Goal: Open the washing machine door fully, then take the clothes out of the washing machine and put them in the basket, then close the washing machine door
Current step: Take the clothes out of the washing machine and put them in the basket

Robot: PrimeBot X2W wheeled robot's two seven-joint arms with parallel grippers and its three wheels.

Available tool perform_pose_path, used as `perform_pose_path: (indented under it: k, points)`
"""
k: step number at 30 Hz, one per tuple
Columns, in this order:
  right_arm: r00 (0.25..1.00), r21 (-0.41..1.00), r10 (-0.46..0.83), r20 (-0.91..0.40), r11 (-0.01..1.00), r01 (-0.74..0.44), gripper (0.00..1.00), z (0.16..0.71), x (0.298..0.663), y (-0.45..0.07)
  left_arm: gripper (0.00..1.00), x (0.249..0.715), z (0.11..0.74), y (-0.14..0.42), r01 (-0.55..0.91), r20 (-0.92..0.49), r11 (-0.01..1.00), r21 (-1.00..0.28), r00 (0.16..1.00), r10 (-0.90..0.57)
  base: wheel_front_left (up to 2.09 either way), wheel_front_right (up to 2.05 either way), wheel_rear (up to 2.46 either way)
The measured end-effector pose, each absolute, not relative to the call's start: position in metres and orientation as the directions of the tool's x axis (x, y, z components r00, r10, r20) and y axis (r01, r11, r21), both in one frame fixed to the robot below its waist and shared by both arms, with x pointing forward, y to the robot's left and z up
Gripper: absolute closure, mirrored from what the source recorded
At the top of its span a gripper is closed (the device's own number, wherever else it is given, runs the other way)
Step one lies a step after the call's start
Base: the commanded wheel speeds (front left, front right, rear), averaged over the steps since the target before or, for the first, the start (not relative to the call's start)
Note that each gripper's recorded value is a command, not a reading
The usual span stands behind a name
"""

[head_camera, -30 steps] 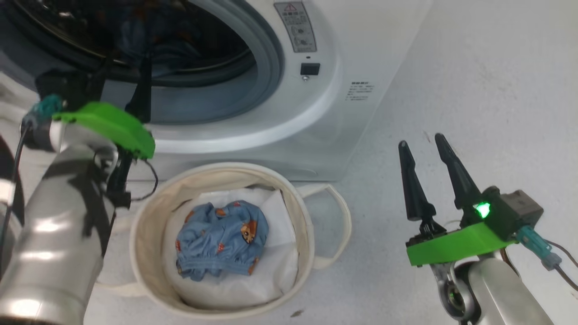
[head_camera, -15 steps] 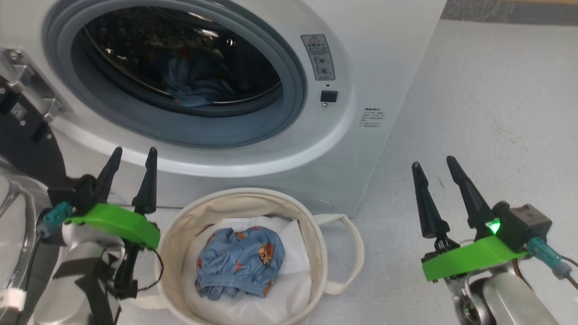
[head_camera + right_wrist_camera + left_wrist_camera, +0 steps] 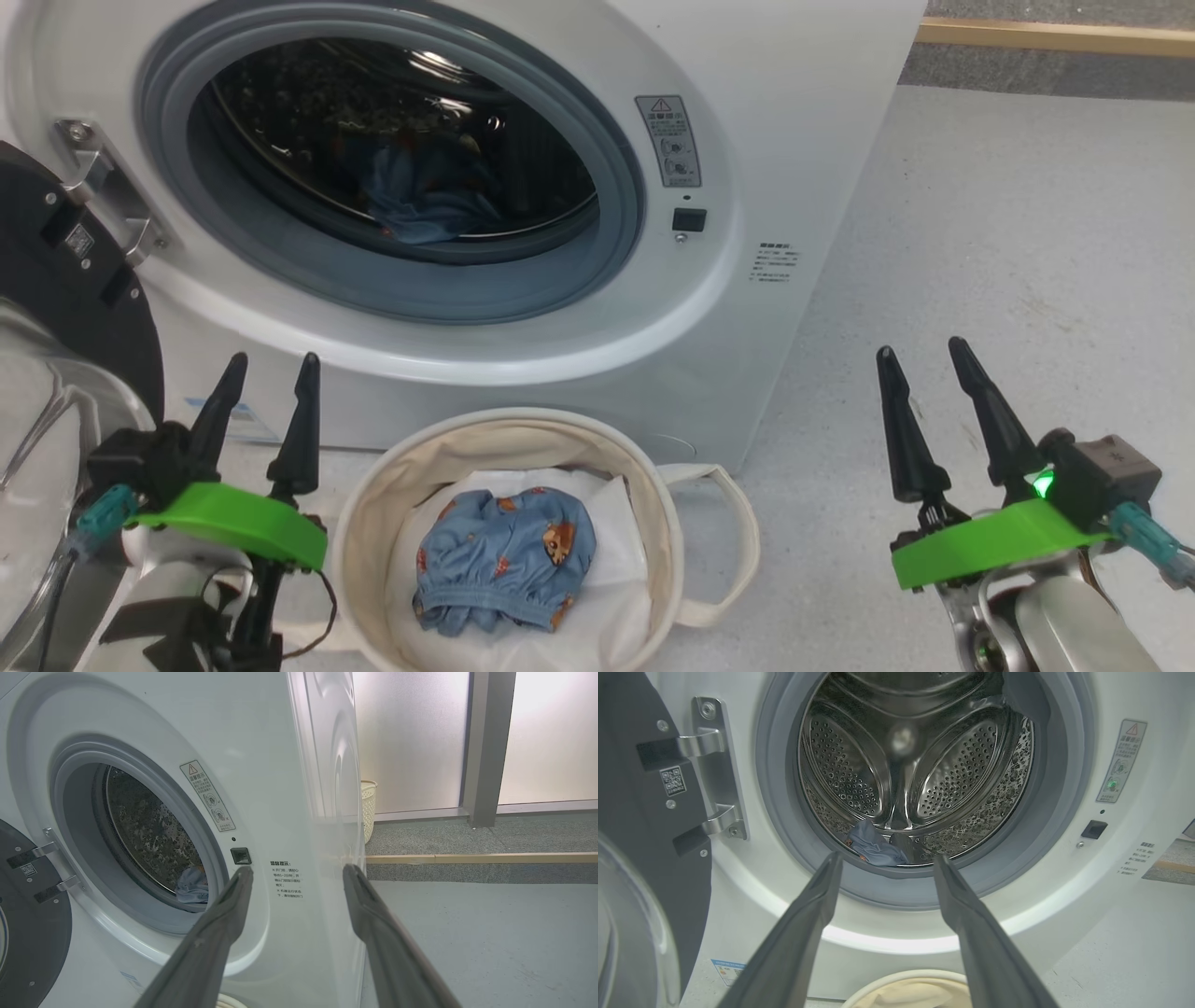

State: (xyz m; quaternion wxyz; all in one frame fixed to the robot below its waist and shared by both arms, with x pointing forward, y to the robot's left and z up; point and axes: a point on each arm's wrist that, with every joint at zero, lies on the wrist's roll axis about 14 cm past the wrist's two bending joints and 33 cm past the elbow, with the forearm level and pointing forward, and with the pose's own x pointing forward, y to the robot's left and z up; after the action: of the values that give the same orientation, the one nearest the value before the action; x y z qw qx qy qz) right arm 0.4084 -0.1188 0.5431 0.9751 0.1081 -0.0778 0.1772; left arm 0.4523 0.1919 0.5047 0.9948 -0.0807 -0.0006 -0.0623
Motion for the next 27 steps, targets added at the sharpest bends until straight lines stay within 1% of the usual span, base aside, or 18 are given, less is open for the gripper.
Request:
perform_pose_path:
  k: [15,27]
  points:
    - [0.927,0.186,0.327,0.182,0.915,-0.359,0.00,0.540,0.406,-0.119,0.00,0.453,0.513,0.188,0.134,0.024,0.979,-0.155,0.991,-0.132,0.00,0.00,0.00]
    - [0.932,0.191,0.322,0.169,0.917,-0.351,0.00,0.535,0.407,-0.121,0.00,0.453,0.502,0.184,0.141,-0.012,0.977,-0.161,0.989,-0.145,0.00,0.00,0.00]
